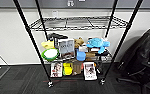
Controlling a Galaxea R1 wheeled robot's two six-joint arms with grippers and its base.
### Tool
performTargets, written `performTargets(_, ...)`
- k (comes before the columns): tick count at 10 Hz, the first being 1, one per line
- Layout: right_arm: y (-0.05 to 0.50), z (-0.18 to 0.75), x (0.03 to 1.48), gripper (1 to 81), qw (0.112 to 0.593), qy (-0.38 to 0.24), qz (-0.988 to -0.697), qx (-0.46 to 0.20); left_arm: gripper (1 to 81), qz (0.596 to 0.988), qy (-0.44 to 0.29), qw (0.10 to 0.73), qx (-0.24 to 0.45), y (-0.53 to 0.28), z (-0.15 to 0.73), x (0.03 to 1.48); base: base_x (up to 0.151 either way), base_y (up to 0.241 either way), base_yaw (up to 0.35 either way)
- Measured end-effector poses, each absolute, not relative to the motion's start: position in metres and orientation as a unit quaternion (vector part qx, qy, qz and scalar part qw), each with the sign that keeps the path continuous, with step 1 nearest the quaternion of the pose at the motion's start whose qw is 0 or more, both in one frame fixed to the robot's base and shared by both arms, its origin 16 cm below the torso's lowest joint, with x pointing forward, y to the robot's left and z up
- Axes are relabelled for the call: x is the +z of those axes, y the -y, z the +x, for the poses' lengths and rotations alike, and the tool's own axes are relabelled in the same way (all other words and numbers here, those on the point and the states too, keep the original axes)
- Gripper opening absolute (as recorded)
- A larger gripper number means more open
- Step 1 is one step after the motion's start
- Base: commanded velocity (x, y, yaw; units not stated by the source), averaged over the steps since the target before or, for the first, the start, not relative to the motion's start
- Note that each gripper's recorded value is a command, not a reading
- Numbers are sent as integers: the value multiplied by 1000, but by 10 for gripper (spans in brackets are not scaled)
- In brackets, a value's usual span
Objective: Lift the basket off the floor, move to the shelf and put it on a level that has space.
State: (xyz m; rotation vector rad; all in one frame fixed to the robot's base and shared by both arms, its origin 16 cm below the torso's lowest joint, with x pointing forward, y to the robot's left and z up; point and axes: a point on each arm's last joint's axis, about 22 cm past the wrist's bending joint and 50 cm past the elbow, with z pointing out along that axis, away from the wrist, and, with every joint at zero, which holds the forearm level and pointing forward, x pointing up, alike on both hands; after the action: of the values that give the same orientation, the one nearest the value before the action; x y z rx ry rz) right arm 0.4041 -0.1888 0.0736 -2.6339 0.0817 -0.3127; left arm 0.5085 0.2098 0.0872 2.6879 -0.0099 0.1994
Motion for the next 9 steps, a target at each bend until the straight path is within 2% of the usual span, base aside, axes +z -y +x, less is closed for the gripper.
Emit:
performTargets(6, 187, 466, 38, 811, 246, -31, -956, -158, 811, 968, 22, 227, 108, -197, 565, 62, 0, 0, 0)
performTargets(9, 172, 471, 30, 811, 254, -29, -953, -159, 811, 969, 19, 219, 111, -202, 568, 51, 0, 0, 0)
